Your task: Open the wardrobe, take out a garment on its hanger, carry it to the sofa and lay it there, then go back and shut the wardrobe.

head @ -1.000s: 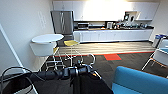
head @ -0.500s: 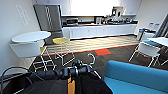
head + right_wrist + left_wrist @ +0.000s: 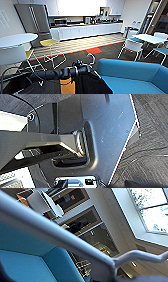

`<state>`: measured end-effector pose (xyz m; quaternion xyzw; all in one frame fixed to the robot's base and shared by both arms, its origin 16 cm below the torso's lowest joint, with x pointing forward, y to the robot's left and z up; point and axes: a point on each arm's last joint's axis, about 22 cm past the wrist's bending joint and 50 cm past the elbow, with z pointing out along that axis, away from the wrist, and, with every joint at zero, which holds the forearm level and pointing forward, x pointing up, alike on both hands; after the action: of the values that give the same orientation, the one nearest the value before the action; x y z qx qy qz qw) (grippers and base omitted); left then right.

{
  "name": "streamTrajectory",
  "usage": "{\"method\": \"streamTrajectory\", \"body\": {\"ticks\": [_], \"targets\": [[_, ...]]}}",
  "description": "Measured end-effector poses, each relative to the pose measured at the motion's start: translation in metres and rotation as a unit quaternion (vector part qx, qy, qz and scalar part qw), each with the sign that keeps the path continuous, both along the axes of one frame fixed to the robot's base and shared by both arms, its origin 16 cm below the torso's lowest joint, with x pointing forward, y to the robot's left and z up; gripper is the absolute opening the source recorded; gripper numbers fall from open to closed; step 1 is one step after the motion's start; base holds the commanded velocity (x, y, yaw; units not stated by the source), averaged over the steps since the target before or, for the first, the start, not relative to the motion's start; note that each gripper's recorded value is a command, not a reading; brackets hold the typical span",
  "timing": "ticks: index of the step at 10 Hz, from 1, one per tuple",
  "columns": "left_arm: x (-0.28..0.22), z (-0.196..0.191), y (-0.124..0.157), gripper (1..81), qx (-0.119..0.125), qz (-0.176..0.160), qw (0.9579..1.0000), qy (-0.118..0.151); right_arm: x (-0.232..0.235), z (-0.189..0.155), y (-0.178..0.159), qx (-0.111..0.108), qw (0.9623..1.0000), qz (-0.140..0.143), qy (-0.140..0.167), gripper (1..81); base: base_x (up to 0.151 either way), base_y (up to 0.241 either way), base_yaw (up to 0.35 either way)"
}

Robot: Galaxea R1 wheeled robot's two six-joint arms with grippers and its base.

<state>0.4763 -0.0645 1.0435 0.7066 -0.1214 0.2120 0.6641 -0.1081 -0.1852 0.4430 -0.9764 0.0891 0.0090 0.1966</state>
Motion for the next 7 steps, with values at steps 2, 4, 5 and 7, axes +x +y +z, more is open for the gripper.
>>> {"method": "streamTrajectory", "body": {"ticks": [2, 4, 5, 7], "targets": [[-0.0005, -0.0002, -0.0002, 1.0, 0.000, 0.000, 1.0000, 0.000, 0.0019, -0.0003, -0.0002, 0.000, 1.0000, 0.000, -0.001, 81.1, 0.000, 0.000, -0.291], [-0.0004, -0.0007, -0.0001, 1.0, 0.001, 0.000, 1.0000, -0.002, 0.0026, -0.0003, 0.0017, 0.001, 1.0000, 0.000, -0.002, 81.1, 0.000, 0.000, -0.291], [-0.0003, -0.0004, -0.0001, 1.0, 0.001, 0.000, 1.0000, -0.003, 0.0031, -0.0003, 0.0022, 0.001, 1.0000, 0.000, -0.002, 81.1, 0.000, 0.000, -0.292], [-0.0004, -0.0009, -0.0003, 1.0, 0.002, 0.000, 1.0000, -0.003, 0.0030, -0.0003, 0.0020, 0.001, 1.0000, 0.000, -0.002, 81.1, 0.000, 0.000, -0.291]]}}
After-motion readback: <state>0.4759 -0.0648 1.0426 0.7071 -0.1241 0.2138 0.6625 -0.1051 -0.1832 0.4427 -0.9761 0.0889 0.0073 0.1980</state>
